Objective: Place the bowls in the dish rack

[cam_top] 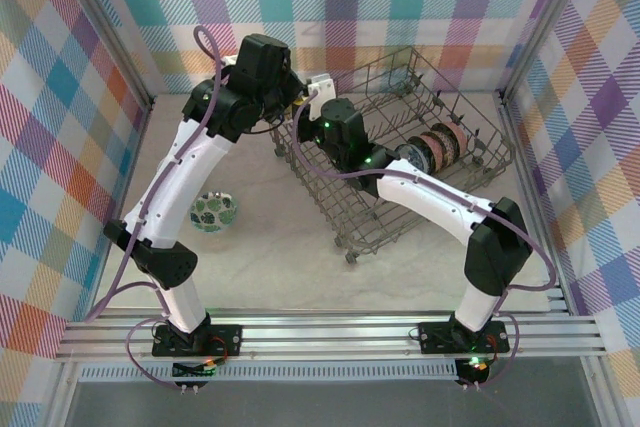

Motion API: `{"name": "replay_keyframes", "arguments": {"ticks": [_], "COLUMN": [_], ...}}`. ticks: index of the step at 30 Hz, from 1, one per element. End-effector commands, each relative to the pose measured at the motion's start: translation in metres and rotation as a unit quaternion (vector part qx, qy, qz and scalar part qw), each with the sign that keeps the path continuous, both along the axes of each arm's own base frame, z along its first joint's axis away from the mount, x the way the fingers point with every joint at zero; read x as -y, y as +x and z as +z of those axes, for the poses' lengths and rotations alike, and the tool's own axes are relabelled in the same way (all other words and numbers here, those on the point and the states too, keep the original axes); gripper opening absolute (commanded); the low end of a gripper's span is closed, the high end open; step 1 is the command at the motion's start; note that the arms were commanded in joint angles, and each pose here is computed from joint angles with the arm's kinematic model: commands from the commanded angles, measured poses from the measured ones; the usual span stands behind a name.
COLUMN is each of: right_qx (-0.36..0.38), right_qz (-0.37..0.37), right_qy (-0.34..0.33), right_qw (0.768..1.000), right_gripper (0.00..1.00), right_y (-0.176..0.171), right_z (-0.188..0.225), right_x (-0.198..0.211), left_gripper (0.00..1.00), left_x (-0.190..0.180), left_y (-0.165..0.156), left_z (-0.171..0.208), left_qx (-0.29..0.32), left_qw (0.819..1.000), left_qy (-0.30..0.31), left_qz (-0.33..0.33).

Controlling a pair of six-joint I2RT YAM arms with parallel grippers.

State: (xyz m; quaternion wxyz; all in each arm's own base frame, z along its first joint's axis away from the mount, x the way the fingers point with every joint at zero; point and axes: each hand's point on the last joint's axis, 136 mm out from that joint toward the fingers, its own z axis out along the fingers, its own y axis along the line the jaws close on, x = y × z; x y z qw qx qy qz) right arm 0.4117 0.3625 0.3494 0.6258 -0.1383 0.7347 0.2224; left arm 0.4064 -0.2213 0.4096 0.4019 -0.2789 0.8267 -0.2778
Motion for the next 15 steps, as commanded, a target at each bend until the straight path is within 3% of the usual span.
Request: {"name": "replay_keyframes", "arguments": {"ticks": [1,6,8,15], "right_qx": [0.036,0.023,0.013,-0.012], "right_qz": [-0.041,-0.064,-0.075,-0.104], "right_qy": [0.026,0.012,0.006,-0.026], "right_qw": [0.998,0.998,0.997,0.994], "right_gripper": [0.09,0.06,0.04,0.03], "right_y": [-0.002,-0.002,-0.001,0.007], "right_z": [0.035,0.034,0.031,0.017], "right_x": [0.025,0.036,0.043,0.056], "left_gripper": [0.00,0.20,0.35,0.70], "left_x": [0.000,0.010,0.012,0.020], "left_y": [0.001,0.003,0.005,0.014], "left_z": [0.023,0.024,0.026,0.039], "left_qx": [0.036,0.045,0.051,0.086], "left_qw": [0.999,0.999,0.998,0.993], "left_qy": [-0.008,-0.012,-0.012,0.011], "left_qz": [-0.006,-0.028,-0.036,-0.074]}}
